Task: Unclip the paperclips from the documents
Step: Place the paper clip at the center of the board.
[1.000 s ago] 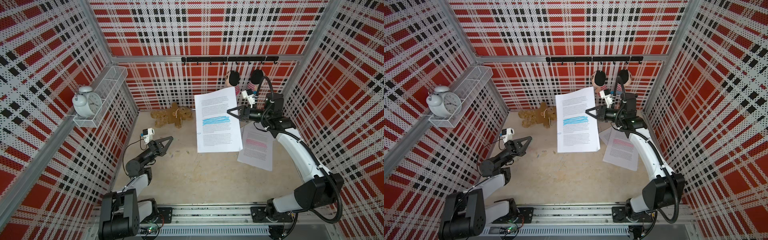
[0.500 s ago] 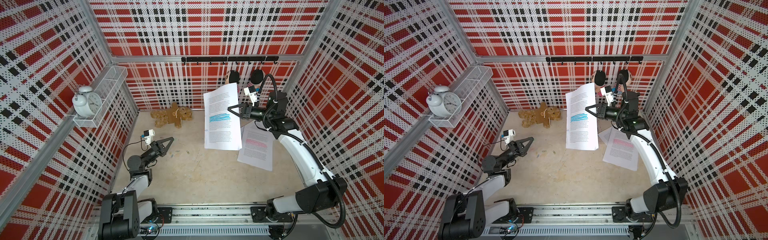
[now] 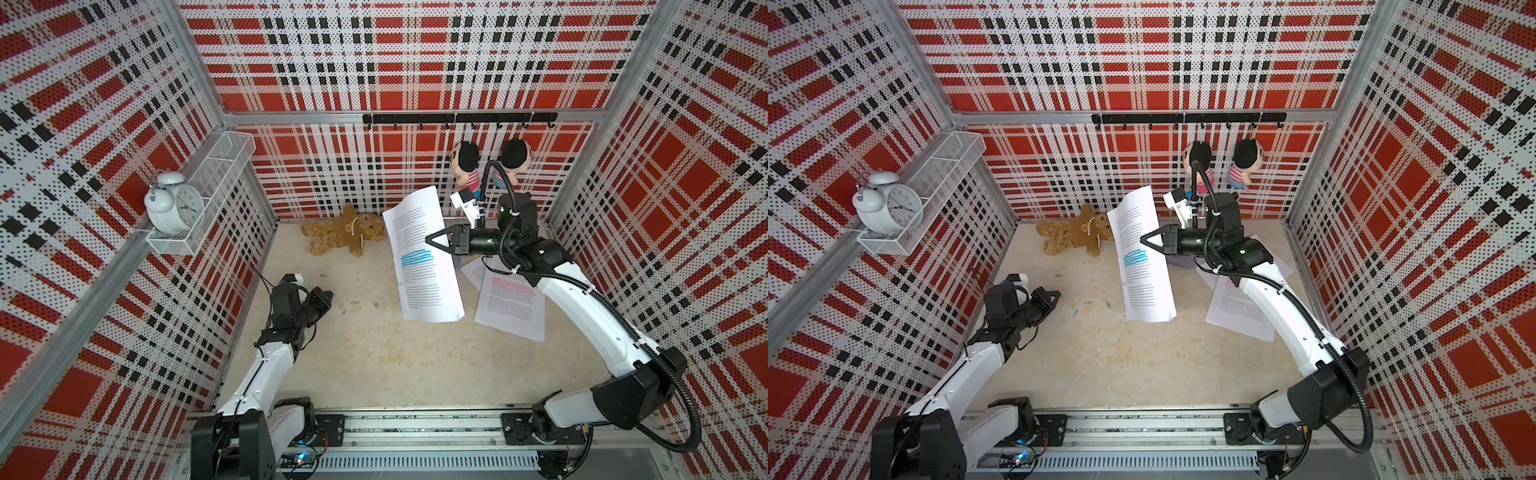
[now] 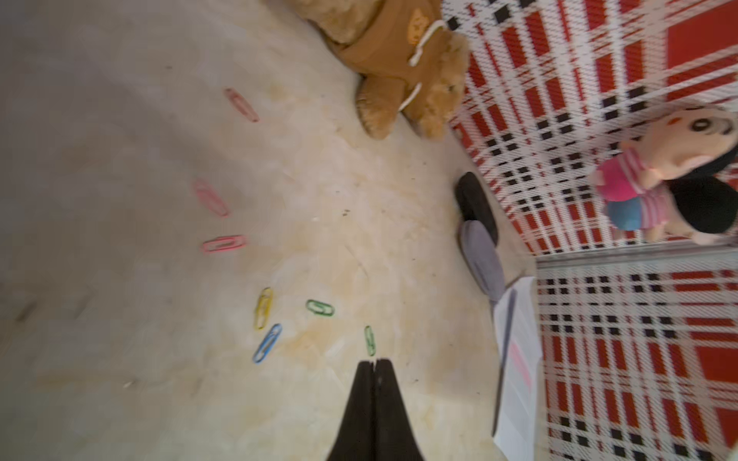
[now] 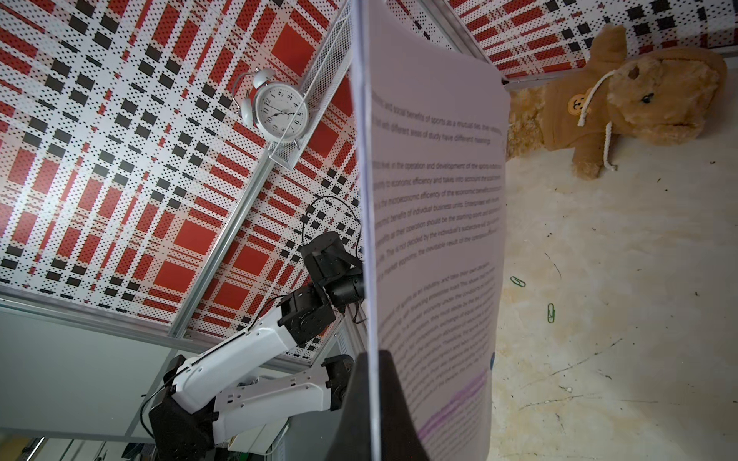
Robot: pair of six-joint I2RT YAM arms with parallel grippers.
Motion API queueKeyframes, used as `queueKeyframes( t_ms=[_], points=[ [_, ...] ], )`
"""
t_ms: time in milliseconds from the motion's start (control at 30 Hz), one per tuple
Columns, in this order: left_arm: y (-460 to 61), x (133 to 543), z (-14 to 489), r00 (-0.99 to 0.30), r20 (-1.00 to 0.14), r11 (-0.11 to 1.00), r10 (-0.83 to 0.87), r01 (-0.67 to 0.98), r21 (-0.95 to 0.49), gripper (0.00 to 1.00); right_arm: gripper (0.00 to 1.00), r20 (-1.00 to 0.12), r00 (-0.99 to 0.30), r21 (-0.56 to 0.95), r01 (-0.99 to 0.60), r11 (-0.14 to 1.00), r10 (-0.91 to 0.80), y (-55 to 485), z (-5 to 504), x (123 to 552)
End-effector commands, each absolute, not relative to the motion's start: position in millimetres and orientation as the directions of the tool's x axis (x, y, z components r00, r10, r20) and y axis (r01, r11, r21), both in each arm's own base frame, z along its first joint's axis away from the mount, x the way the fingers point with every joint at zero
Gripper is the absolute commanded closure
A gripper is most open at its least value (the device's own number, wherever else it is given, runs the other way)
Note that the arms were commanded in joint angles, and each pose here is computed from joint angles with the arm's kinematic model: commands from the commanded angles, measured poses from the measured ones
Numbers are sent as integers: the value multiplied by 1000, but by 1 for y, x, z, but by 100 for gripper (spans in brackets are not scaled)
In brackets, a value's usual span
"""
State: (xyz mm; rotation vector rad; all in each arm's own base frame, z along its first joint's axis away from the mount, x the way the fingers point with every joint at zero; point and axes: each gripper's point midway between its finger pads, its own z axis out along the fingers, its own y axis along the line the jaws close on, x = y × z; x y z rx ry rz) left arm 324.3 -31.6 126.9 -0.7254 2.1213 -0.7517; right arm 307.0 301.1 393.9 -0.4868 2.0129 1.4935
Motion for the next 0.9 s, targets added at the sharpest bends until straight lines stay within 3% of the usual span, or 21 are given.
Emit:
queueKeyframes(
  t_ms=[0,200,400,533,567,700,867],
  points=[
    [-3,302,91,-553,-479,726,-682,-426,-540,100,100,-657,-753,719,-616,322,28,314,389,306],
    [15,290,64,-523,-470,703,-711,-539,-464,100,100,-650,-760,719,-619,315,-11,332,376,299],
    [22,280,49,-517,-443,679,-732,-601,-422,74,100,-637,-770,723,-614,318,-37,338,364,292],
    [25,280,57,-498,-447,667,-743,-604,-436,38,100,-632,-774,726,-611,316,-46,339,362,289],
    [25,279,59,-496,-450,667,-743,-607,-433,34,100,-633,-773,725,-613,314,-47,339,363,288],
    [21,284,86,-509,-472,693,-720,-558,-457,30,100,-630,-774,731,-618,289,-61,343,367,282],
    [2,304,165,-450,-576,727,-683,-333,-601,29,100,-628,-771,735,-633,243,-107,361,375,272]
  ],
)
